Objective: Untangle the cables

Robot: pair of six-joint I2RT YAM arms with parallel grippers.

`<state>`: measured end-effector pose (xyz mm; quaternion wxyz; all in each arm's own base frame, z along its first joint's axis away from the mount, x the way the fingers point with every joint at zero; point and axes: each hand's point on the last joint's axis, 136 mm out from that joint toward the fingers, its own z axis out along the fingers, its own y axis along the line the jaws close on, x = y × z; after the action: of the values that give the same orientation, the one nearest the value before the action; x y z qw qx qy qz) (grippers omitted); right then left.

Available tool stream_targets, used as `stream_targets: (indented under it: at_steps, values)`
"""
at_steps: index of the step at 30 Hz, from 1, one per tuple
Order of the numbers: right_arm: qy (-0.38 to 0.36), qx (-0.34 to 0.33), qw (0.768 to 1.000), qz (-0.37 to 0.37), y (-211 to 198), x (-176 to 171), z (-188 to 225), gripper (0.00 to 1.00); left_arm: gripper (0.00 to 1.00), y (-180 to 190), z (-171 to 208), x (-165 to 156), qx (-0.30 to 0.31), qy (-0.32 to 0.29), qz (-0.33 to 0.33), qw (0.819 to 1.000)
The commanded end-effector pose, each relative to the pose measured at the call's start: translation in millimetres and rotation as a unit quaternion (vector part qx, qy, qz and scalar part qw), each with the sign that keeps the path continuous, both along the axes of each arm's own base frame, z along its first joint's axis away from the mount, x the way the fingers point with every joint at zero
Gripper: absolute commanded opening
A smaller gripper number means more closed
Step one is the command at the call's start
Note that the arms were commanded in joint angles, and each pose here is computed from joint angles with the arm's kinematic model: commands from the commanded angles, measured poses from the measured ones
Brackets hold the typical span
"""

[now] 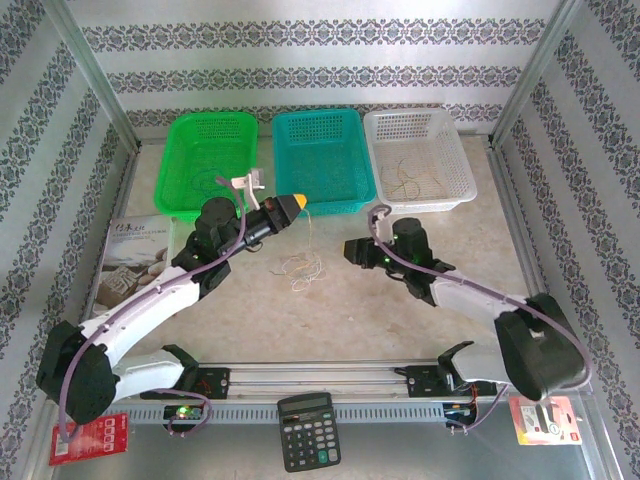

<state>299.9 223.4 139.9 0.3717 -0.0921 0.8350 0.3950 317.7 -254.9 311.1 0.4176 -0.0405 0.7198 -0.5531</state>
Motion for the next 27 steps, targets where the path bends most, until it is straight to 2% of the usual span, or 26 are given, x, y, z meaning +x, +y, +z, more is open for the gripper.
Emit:
stream_targets:
  at_steps: [1,7,12,19,27]
  values:
    - [-0.031,0.002,0.999,0.008,-2.4,0.3,33.5,0.41,0.00,-3.5,-15.3,0.0,0.026,-0.004,-0.020,0.999]
    - [-0.087,0.040,0.993,0.070,12.8,-15.4,87.7,0.53,0.00,-13.6,-23.3,-2.9,0.036,-0.001,-0.053,0.998]
    - [-0.119,0.055,0.985,0.111,24.0,-28.3,113.9,0.58,0.00,-19.3,-29.4,-4.1,0.041,0.006,-0.072,0.997]
    - [-0.130,0.062,0.977,0.157,42.0,-38.1,126.7,0.59,0.00,-24.7,-28.4,-5.1,0.039,0.007,-0.087,0.995]
    - [-0.129,0.056,0.975,0.170,55.1,-33.8,125.3,0.56,0.00,-29.0,-24.2,-7.5,0.033,0.006,-0.100,0.994]
